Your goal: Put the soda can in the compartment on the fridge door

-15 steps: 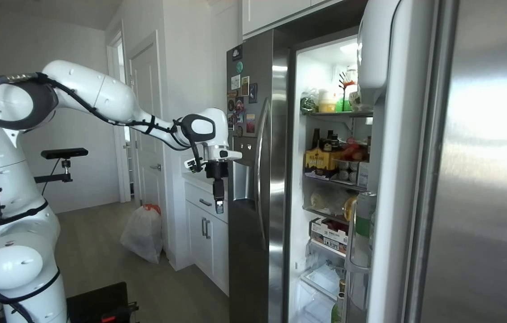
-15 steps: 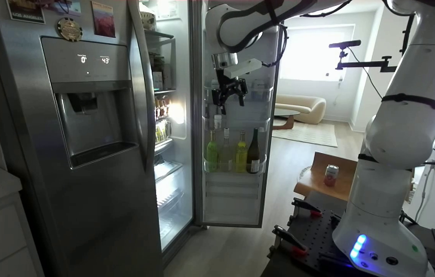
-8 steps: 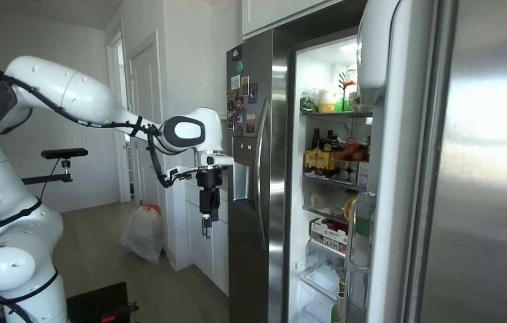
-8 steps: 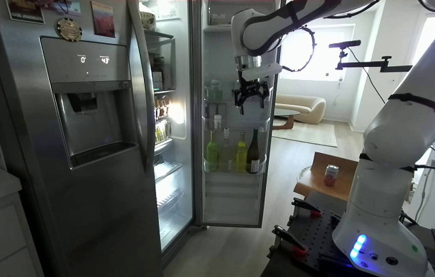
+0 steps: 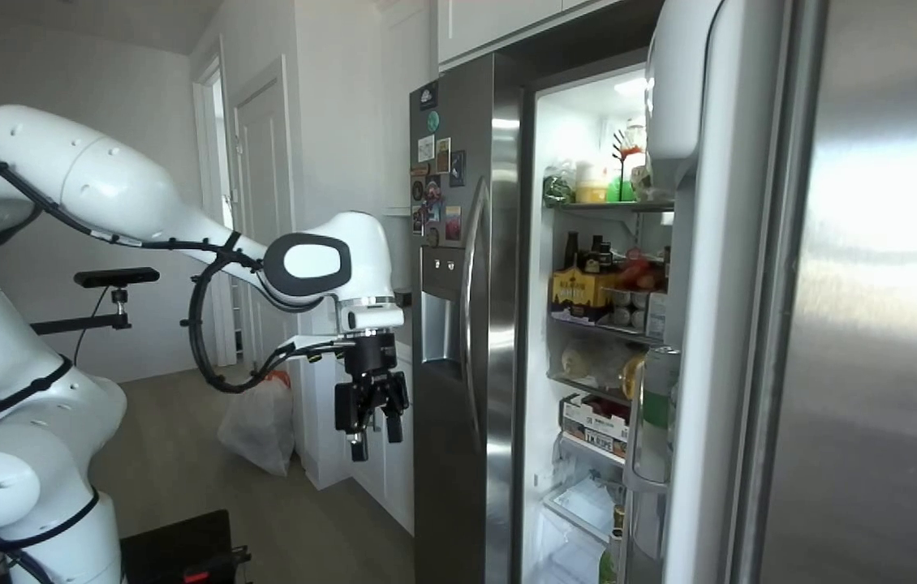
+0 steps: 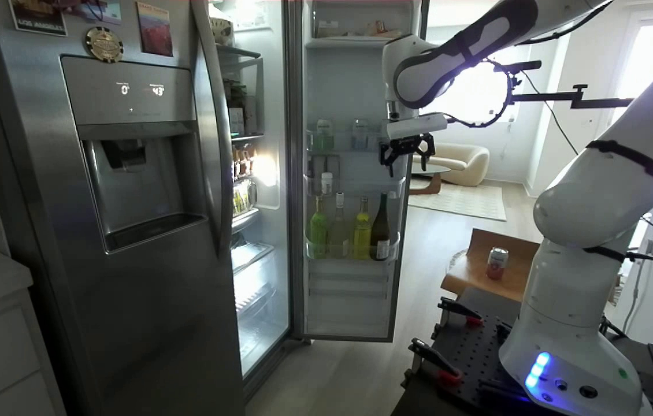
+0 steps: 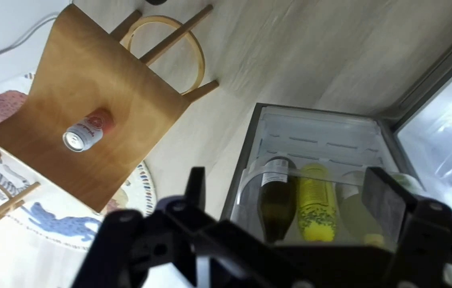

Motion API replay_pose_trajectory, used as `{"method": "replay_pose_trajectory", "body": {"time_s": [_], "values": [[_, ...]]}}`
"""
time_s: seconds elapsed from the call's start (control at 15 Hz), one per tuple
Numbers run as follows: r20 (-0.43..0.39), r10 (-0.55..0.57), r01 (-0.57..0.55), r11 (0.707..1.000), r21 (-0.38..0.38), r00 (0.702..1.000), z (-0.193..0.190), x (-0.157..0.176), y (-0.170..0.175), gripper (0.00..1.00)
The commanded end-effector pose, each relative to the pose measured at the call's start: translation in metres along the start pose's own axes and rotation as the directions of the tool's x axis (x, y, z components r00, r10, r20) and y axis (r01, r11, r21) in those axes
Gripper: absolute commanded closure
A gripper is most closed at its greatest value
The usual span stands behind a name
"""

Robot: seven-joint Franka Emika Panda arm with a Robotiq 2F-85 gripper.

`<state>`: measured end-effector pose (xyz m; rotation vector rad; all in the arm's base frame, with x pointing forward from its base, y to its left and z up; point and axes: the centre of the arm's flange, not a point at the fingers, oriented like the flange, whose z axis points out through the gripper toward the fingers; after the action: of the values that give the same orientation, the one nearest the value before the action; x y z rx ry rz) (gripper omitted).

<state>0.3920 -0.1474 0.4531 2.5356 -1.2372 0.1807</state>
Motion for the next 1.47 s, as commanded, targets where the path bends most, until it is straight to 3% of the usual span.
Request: {"method": "replay_pose_trajectory", "body": {"time_s": [0.0,0.4,0.93,1.4], "values": [[-0.05,0.145,-0.147,0.989,-0.03,0.988,0.029,0.004,0.041,0.0],[-0.064,0.323,-0.328,0.939,-0.1,0.944,0.076,0.015,0.111,0.0],[-0.063,0.408,-0.413,0.901,-0.136,0.911,0.13,0.013,0.211,0.0],[-0.033,0.424,-0.424,0.894,-0.148,0.905,0.129,0.016,0.215,0.0]]}}
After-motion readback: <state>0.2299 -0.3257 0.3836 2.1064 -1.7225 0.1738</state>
